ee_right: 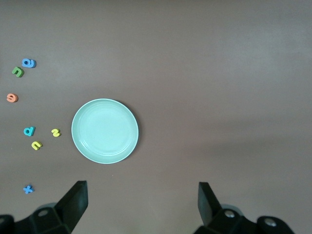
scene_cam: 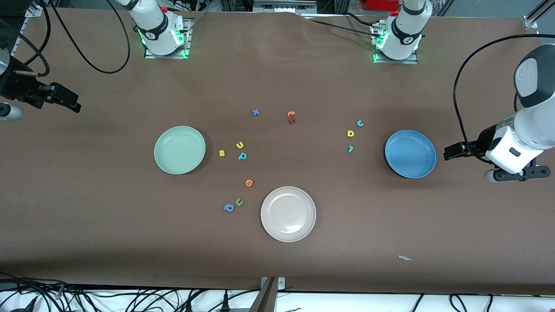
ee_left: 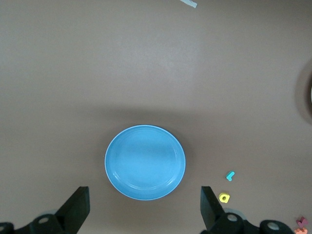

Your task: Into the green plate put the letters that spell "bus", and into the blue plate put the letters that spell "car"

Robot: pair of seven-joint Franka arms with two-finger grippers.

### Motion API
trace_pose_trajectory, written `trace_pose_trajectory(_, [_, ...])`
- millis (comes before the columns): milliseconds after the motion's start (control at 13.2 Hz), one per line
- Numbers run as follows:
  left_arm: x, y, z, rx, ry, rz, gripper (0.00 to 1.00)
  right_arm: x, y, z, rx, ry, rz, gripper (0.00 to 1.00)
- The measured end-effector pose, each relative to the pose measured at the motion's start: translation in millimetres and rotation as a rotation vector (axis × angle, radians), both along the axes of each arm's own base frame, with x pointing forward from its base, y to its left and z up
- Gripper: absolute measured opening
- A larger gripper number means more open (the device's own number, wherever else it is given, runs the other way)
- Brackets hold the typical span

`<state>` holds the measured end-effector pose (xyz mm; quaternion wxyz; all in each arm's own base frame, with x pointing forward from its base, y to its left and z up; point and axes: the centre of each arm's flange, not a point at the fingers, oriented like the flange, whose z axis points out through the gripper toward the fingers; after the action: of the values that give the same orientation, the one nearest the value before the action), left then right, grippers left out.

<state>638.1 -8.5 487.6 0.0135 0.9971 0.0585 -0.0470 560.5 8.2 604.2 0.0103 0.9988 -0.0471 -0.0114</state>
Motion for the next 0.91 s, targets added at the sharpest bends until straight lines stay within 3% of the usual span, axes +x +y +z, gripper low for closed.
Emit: trace_pose_trajectory(909, [-6, -17, -4, 0.001, 0.051, -0.028, 1.0, 0, 0, 0, 0.0, 0.001, 0.0, 1.0])
